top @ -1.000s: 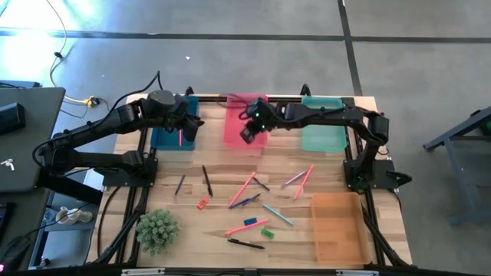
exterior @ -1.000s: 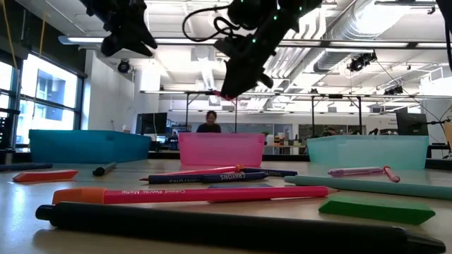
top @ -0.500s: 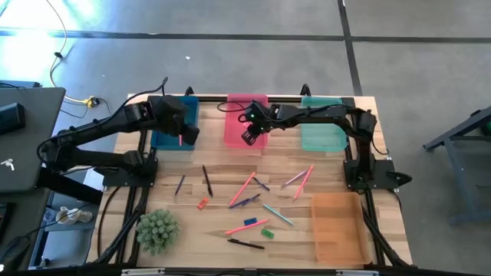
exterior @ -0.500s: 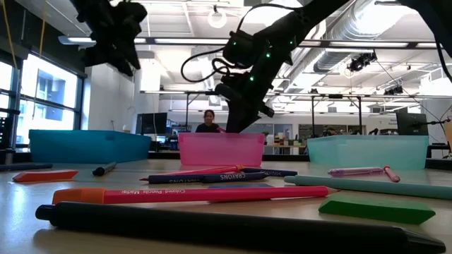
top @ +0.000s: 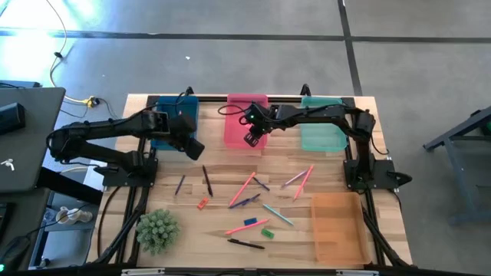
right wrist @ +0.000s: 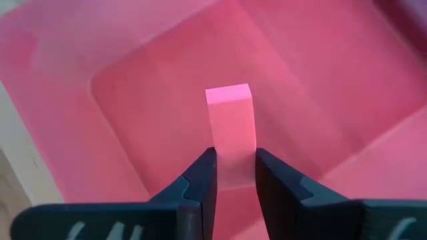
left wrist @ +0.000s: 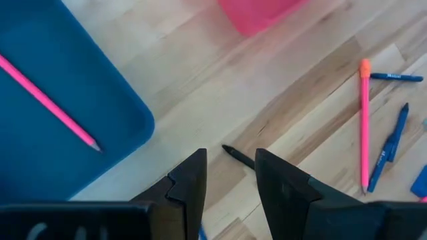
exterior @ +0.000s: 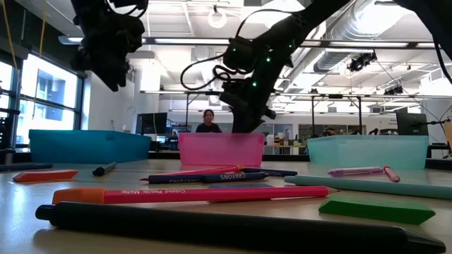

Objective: Sort crayons/erasers/pens/pencils in bins
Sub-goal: Put the pink eraser into the pink bin, then put the blue crayon into the green bin

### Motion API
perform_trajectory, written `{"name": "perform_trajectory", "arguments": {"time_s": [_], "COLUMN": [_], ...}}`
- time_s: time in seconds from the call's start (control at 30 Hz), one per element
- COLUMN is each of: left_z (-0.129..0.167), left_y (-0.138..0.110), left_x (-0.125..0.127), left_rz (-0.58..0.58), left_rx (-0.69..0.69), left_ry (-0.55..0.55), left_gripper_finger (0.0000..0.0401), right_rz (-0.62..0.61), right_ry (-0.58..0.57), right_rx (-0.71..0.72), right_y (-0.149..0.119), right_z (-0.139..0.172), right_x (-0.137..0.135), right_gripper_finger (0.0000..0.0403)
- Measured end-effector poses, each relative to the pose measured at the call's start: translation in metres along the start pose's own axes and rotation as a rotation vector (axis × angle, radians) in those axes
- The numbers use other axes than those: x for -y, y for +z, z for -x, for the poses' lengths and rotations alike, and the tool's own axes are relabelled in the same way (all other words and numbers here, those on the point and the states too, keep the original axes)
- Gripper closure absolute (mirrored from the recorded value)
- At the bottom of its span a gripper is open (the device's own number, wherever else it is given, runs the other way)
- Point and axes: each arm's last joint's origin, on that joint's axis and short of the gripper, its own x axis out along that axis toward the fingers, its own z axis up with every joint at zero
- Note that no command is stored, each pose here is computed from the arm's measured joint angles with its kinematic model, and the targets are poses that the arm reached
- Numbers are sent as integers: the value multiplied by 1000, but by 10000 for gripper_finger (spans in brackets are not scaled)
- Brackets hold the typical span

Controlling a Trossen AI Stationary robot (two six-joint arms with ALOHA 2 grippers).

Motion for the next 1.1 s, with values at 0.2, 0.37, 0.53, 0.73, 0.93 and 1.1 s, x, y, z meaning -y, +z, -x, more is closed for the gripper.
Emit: {"name": "perform_trajectory", "arguments": {"time_s": [0.2,0.37,0.53,0.73,0.93,1.1], "left_z": [-3,-2,0,3,4,5], "left_y": [-2,-10,-24,-40,-48,-53], "left_x": [8,15,21,30,36,38], "left_rz": [6,-2,2,-43,-135,-171], "left_rx": [-9,-29,-87,-106,-101,-110], "left_ry": [-32,-41,-18,1,-6,-11], "left_gripper_finger": [286,286,286,286,286,286], "right_rz": [2,12,23,-20,-18,-8], "right_ry": [3,25,24,19,19,19], "right_rx": [-19,-41,-62,-64,-62,-66], "right_y": [-2,-5,-8,-1,11,18], "right_z": [0,2,2,9,22,31], "right_x": [-3,-7,-11,-12,-13,-14], "right_gripper_finger": [324,324,311,255,223,224]}}
